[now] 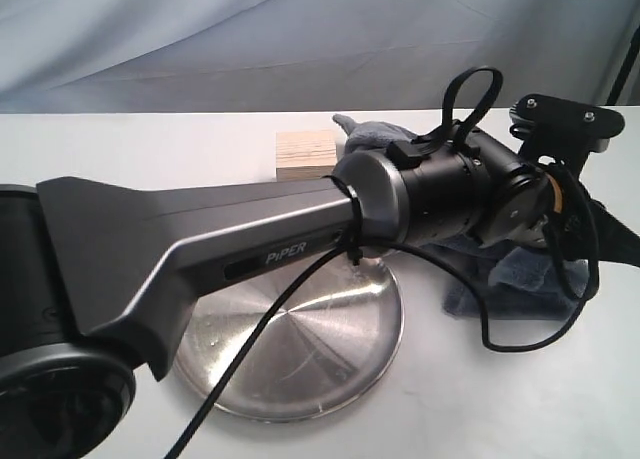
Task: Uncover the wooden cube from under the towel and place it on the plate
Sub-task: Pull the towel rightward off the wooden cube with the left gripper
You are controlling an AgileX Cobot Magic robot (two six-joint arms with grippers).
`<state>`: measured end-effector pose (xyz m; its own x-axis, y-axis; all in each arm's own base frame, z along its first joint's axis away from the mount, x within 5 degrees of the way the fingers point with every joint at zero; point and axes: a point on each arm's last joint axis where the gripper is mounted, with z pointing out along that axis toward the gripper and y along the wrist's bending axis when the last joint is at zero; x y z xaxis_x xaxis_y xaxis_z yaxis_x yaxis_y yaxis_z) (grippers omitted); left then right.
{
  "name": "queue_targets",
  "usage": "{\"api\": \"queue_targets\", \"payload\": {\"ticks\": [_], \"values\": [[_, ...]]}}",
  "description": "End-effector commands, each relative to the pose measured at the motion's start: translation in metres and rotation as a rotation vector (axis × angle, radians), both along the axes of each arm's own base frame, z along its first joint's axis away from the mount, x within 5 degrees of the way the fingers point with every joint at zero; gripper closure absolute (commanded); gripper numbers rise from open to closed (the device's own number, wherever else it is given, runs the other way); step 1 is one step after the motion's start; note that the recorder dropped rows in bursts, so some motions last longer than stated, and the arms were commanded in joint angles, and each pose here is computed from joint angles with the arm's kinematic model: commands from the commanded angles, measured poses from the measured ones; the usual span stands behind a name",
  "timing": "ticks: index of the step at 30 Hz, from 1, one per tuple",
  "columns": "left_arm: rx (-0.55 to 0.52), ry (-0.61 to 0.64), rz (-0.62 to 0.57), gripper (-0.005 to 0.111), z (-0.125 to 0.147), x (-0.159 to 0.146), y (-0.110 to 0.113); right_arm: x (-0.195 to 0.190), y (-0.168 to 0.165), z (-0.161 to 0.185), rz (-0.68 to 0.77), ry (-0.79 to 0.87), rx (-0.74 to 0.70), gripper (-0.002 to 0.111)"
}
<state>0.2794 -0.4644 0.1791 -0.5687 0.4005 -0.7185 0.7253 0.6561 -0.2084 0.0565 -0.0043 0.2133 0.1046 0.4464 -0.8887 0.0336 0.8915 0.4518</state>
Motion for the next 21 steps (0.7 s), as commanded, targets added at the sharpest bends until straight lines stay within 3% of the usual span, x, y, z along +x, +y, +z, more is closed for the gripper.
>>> {"api": "queue_targets", "payload": {"ticks": [1,7,12,17,19,21], "values": [[0.024,0.017,-0.007,0.055,-0.003,-0.003,0.000,0.000,0.000,-0.002,0.005,0.006,0.009,0.105],[0.025,0.016,-0.008,0.029,0.001,-0.004,0.001,0.000,0.000,-0.002,0.005,0.006,0.009,0.105],[0.054,-0.044,-0.025,0.021,0.021,-0.004,0.006,0.000,0.000,-0.002,0.005,0.006,0.009,0.105],[0.138,-0.151,-0.036,0.021,0.054,-0.003,0.021,0.000,0.000,-0.002,0.005,0.006,0.009,0.105],[0.173,-0.154,0.037,0.021,0.064,-0.001,0.030,0.000,0.000,-0.002,0.005,0.006,0.009,0.105],[0.191,-0.172,0.195,0.021,0.075,0.005,0.041,0.000,0.000,-0.002,0.005,0.006,0.009,0.105]]}}
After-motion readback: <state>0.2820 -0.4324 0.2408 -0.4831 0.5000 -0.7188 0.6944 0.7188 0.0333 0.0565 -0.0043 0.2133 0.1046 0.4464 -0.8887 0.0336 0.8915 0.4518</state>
